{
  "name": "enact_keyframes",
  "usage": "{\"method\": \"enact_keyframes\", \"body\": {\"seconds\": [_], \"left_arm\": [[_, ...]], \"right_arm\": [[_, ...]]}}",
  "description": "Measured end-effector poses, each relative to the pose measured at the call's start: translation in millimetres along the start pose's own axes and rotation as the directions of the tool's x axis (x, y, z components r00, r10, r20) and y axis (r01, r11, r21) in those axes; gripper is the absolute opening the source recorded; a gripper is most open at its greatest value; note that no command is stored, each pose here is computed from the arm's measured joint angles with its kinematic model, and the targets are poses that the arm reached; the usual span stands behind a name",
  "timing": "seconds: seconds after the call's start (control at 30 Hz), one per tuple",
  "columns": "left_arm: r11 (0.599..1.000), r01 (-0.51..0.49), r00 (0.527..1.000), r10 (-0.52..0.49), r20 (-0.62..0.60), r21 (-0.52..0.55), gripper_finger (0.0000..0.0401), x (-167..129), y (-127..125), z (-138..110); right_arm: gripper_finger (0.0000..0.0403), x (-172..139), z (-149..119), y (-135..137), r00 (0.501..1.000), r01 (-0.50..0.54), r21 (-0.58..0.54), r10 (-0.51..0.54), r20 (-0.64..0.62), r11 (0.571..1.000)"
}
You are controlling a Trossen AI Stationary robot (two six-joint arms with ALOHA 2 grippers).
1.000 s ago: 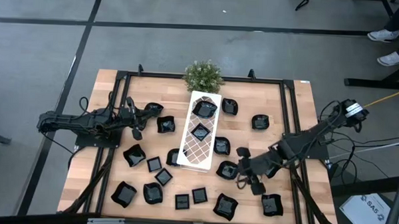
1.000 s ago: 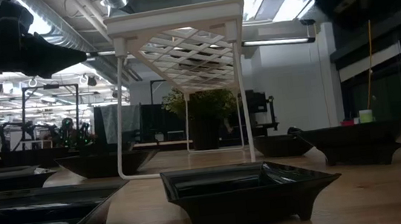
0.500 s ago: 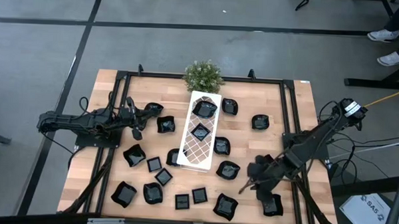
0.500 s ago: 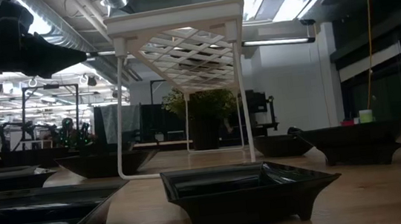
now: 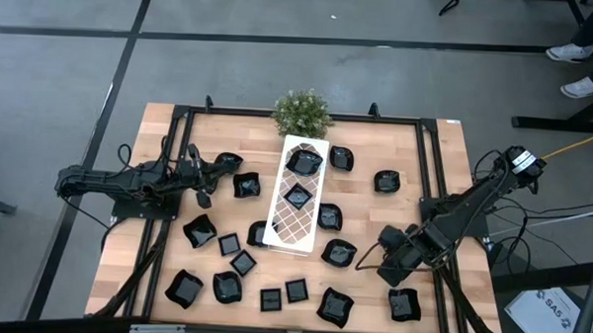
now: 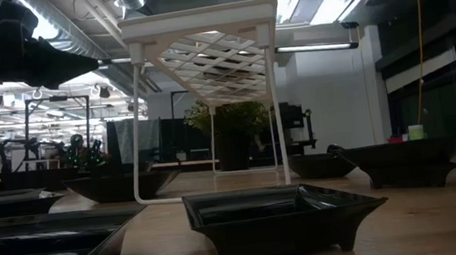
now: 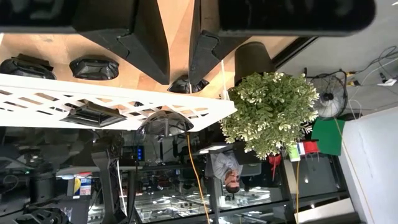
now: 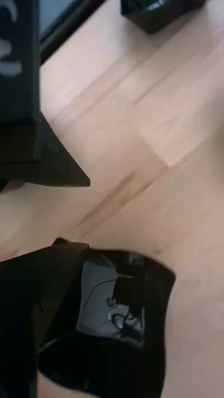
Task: Pick & Place Mini shaped plates
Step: Put the distorted square plate on the shelf
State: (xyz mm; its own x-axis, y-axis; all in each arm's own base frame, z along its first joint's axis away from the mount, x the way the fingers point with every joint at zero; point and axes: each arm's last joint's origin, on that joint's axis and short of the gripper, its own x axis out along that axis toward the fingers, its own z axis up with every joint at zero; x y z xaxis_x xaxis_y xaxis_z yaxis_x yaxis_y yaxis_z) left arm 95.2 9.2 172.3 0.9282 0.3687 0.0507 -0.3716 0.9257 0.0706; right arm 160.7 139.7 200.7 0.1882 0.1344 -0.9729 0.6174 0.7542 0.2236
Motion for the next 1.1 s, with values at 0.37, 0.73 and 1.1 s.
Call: {"method": "enact_keyframes", "body": {"seconds": [0.37, 0.73, 1.1], "left_arm": [[1.000, 0.000, 1.000, 0.000, 0.000, 0.000, 0.0054, 0.0, 0.0, 0.0], [1.000, 0.000, 1.000, 0.000, 0.000, 0.000, 0.0054, 0.0, 0.0, 0.0], [1.000, 0.000, 1.000, 0.000, 0.000, 0.000, 0.0052, 0.0, 0.0, 0.0]], "right_arm": [[0.0157, 22.3, -0.9, 3.3, 0.993, 0.109, -0.008, -0.109, -0.049, 0.994], [0.0154, 46.6, -1.7, 5.4, 0.973, 0.209, -0.068, -0.215, -0.085, 0.975], [0.0036, 47.5, -1.6, 5.5, 0.972, 0.215, -0.069, -0.221, -0.086, 0.974]]}}
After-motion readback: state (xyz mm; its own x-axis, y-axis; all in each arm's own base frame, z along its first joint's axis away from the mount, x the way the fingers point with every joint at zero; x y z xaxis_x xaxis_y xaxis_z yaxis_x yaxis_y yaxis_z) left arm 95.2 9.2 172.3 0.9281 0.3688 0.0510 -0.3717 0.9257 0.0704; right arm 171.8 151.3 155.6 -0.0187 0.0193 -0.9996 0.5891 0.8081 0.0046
